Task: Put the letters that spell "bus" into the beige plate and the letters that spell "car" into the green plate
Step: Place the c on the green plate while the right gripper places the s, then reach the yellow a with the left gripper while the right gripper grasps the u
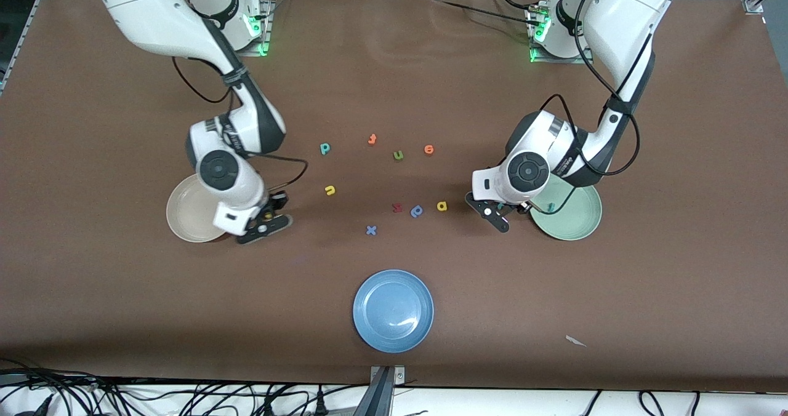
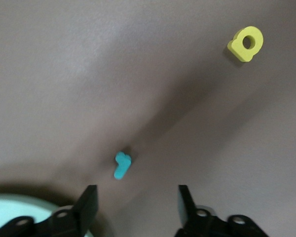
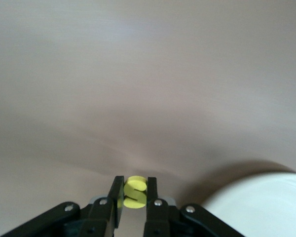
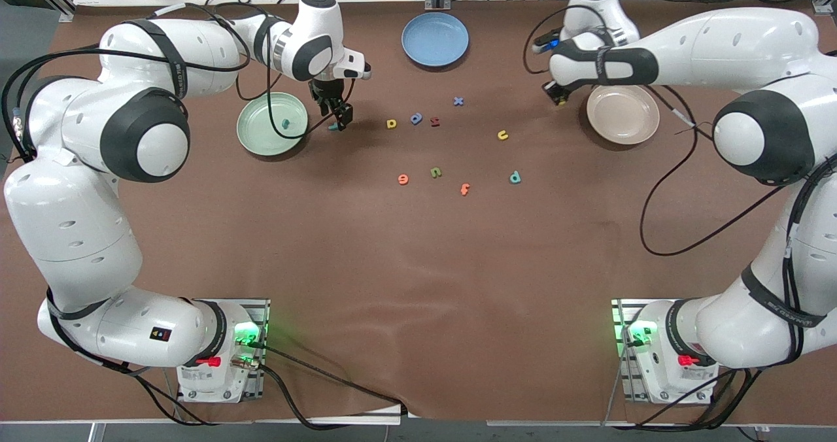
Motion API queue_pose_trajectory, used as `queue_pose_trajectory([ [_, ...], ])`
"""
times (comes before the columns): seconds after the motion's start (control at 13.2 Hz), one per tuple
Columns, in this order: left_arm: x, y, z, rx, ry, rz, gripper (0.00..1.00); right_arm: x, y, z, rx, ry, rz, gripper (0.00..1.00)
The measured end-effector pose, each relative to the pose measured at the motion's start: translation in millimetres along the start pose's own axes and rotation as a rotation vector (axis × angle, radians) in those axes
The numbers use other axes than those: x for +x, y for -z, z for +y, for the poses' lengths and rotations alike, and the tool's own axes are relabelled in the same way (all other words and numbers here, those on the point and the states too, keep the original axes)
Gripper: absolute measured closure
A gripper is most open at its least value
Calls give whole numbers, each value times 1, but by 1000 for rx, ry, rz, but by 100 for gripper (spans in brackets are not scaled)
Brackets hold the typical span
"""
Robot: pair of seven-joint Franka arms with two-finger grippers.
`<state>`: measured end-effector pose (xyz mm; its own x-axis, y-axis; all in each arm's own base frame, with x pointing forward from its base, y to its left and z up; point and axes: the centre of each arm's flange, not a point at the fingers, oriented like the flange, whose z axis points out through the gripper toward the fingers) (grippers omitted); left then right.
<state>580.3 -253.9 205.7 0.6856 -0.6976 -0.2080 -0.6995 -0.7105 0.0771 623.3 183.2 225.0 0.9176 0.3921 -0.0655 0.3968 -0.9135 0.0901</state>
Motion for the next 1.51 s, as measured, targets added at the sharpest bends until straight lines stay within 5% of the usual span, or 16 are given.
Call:
queue_pose_trajectory([
  [0.45,1,-28,-14,57,-73,-9,47,-43,-7,94,-46,-141,-53,78],
  [0.83,2,-34,-11,52,-77,-15,48,-83,-23,149,80,-221,-24,78],
  [1.06,3,-35,-8,50,-82,-17,51,-86,-16,150,108,-257,-9,49],
  [1.36,4,-33,-9,53,-84,-13,90,-73,-9,120,143,-336,2,8],
  [1.51,5,-30,-10,56,-83,-7,89,-58,-2,78,168,-395,6,0],
])
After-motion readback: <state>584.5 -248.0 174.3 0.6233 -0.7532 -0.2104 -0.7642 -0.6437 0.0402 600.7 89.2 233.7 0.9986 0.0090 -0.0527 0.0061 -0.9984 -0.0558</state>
